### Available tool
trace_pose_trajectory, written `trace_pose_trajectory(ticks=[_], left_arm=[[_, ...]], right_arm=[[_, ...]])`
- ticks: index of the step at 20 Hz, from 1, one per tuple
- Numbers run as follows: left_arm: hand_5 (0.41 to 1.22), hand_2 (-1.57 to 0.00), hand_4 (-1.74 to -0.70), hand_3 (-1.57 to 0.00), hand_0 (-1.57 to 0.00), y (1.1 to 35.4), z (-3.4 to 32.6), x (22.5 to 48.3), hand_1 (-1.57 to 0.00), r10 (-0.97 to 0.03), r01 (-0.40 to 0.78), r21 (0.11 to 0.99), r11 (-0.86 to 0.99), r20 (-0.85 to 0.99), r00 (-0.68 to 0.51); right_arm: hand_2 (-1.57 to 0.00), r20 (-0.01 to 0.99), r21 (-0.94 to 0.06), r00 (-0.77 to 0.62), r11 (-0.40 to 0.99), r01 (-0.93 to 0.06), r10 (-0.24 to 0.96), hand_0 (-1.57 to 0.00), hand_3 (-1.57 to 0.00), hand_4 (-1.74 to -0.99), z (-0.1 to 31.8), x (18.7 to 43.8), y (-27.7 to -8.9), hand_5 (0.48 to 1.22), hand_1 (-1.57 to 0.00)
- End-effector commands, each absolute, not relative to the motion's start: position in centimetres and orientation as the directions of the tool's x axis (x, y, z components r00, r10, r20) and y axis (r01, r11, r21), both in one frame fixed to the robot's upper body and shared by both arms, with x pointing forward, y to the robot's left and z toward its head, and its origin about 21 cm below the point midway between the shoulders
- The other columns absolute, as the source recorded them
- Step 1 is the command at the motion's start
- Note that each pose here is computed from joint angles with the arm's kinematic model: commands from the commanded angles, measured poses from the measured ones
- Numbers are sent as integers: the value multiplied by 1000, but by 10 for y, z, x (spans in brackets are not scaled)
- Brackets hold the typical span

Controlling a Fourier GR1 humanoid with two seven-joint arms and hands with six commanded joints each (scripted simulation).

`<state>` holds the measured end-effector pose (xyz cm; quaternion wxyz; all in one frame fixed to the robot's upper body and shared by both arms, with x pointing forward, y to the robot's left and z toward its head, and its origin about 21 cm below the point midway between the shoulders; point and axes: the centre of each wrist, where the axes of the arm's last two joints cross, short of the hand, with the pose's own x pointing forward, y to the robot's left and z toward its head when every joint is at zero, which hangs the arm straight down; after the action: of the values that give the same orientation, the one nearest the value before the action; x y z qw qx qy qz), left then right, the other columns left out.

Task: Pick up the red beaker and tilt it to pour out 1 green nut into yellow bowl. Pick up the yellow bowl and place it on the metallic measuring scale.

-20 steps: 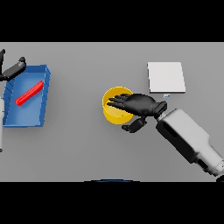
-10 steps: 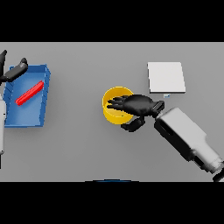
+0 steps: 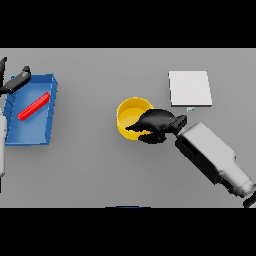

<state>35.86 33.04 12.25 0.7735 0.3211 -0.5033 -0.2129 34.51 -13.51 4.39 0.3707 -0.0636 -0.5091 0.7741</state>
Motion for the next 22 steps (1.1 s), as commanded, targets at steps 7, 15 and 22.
trace_pose_trajectory(ticks=[7, 15, 22], left_arm=[[725, 1, -788, 1, 1, 330, 122, 360, 1, -657, 13, 713, 701, 639, 400], [737, 1, -793, 1, 1, 331, 123, 361, 1, -658, 5, 713, 702, 645, 390], [748, 1, -794, 1, 1, 337, 127, 361, 1, -665, -3, 722, 692, 639, 388]], right_arm=[[-1439, 258, -839, -710, -212, -500, 656, -1465, -1212, -1692, 55, 344, -140, 1202, -1443], [-1549, 237, -859, -696, -189, -476, 678, -1553, -1302, -1721, 99, 348, -152, 1218, -1549], [-1566, 192, -876, -644, -166, -452, 740, -1471, -1279, -1723, 120, 366, -167, 1220, -1535]])
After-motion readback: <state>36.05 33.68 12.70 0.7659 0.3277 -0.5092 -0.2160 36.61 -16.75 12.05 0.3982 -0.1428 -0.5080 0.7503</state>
